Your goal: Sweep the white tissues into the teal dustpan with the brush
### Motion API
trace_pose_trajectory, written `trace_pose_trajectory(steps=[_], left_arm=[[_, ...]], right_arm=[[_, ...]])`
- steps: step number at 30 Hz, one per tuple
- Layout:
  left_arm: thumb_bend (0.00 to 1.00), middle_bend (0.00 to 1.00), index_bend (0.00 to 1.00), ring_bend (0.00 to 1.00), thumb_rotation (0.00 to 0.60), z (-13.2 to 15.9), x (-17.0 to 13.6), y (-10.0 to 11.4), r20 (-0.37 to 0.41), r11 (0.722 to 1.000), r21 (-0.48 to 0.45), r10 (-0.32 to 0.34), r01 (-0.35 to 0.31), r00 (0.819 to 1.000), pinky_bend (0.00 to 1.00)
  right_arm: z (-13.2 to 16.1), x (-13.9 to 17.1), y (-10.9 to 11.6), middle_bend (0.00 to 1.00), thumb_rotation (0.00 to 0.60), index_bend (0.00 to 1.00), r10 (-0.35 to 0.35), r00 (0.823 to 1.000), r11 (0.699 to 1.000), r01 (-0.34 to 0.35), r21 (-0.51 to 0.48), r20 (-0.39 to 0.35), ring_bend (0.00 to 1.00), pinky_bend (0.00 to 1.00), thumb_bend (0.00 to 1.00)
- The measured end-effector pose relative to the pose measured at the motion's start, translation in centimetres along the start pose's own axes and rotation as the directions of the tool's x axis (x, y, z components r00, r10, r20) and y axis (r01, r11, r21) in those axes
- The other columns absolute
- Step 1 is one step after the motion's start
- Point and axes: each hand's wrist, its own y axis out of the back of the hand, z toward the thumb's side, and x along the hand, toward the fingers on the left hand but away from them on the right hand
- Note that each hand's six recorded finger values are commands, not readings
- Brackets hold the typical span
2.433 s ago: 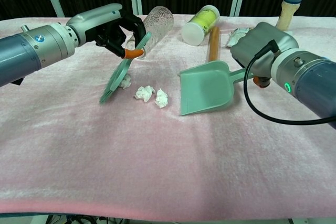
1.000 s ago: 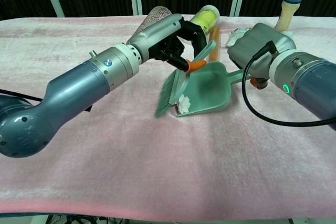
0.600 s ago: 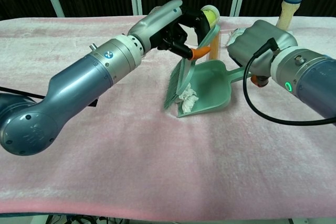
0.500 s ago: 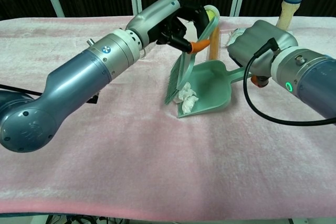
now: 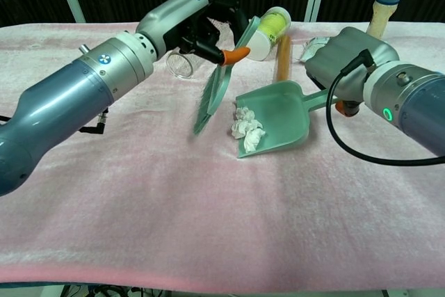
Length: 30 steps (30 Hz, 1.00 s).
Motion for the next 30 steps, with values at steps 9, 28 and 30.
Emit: trace_pose_trajectory(steps=[9, 28, 30], left_arm=[[0.50, 0.81, 0.74, 0.86, 0.600, -0.2, -0.6, -1.4, -0.009, 1.000, 0.000, -0.008, 0.008, 1.000, 0.95], [0.50, 0.81, 0.74, 0.86, 0.600, 1.9, 0.7, -6.9, 0.021, 0.999, -0.043, 0.014, -0.013, 1.000, 0.95], [0.50, 0.81, 0.74, 0.86, 0.600, 2.3, 1.1, -6.9, 0.030, 0.998, -0.048, 0.031, -0.030, 0.999, 0.95]], right_arm=[[0.3, 0.2, -0.1, 0.74, 0.600, 0.82, 0.008, 1.000, 1.000, -0.008, -0.005, -0.020, 0.77, 0.66, 0.58], [0.6, 0.5, 0.0, 0.74, 0.600, 0.82, 0.016, 0.999, 1.000, -0.017, -0.013, -0.038, 0.77, 0.66, 0.58], [0.5, 0.5, 0.0, 0.74, 0.600, 0.82, 0.015, 0.999, 1.000, -0.015, -0.012, -0.039, 0.77, 0.67, 0.58]])
